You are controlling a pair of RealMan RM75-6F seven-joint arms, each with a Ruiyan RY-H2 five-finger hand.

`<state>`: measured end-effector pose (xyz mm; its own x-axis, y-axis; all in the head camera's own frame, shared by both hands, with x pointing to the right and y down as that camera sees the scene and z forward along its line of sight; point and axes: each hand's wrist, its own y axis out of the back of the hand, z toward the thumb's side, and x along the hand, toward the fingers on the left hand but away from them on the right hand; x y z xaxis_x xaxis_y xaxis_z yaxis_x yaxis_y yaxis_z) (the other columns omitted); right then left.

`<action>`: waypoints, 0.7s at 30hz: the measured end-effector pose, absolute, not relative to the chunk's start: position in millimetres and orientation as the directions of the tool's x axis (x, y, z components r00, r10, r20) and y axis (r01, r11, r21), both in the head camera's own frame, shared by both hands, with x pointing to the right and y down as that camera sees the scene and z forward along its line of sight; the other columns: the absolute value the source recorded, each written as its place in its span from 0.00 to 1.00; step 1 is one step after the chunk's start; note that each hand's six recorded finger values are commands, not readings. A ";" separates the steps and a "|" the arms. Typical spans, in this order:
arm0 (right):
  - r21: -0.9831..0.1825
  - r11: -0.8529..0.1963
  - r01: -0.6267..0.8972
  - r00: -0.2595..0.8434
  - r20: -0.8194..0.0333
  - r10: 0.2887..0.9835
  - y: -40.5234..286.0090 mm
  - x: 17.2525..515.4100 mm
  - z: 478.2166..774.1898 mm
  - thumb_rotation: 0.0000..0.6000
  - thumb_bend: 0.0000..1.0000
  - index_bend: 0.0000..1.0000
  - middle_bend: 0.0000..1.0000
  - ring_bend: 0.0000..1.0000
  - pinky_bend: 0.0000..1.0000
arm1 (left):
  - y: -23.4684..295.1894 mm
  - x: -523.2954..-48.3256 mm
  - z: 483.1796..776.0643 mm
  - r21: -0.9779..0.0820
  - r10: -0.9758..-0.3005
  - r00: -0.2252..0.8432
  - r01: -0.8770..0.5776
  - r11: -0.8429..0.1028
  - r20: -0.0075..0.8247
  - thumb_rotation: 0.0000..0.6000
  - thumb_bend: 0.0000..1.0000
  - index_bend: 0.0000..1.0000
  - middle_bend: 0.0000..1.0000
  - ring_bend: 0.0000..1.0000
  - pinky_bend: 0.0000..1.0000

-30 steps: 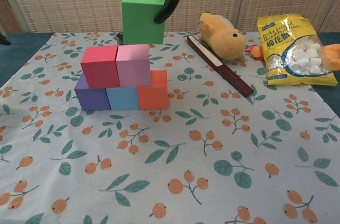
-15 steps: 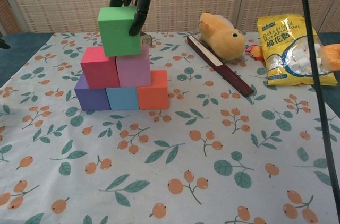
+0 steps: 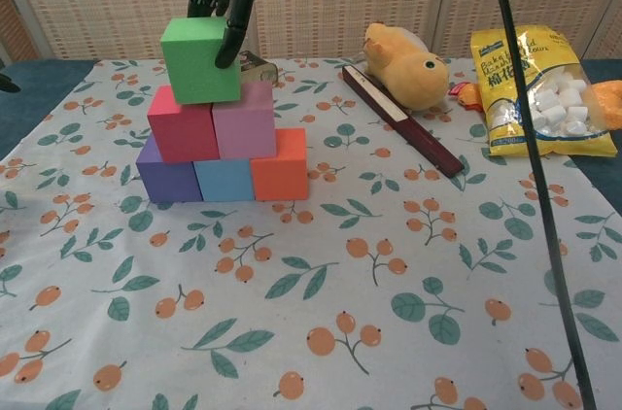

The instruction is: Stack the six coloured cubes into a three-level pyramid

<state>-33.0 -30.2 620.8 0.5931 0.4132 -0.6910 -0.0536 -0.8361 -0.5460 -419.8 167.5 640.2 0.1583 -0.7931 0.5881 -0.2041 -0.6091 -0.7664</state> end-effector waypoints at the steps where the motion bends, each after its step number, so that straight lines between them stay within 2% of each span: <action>1: -0.546 -0.836 -0.054 0.591 -0.692 0.414 -30.2 -34.0 621.3 0.98 0.15 0.42 0.13 0.00 0.01 | 167.8 -420.2 640.2 -0.766 -0.793 0.158 -0.205 -0.609 0.588 1.00 0.44 0.13 0.00 0.00 0.00; 21: -0.553 -0.829 -0.077 0.570 -0.707 0.419 -25.6 -35.9 628.5 0.98 0.15 0.41 0.13 0.00 0.01 | 169.1 -422.9 644.2 -0.759 -0.788 0.156 -0.211 -0.616 0.596 1.00 0.44 0.13 0.00 0.00 0.00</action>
<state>-35.9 -25.6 628.5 0.5697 0.4190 -0.7071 -0.0768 -0.8294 -0.5534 -422.9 169.1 644.2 0.1559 -0.7879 0.5957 -0.2114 -0.6157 -0.7591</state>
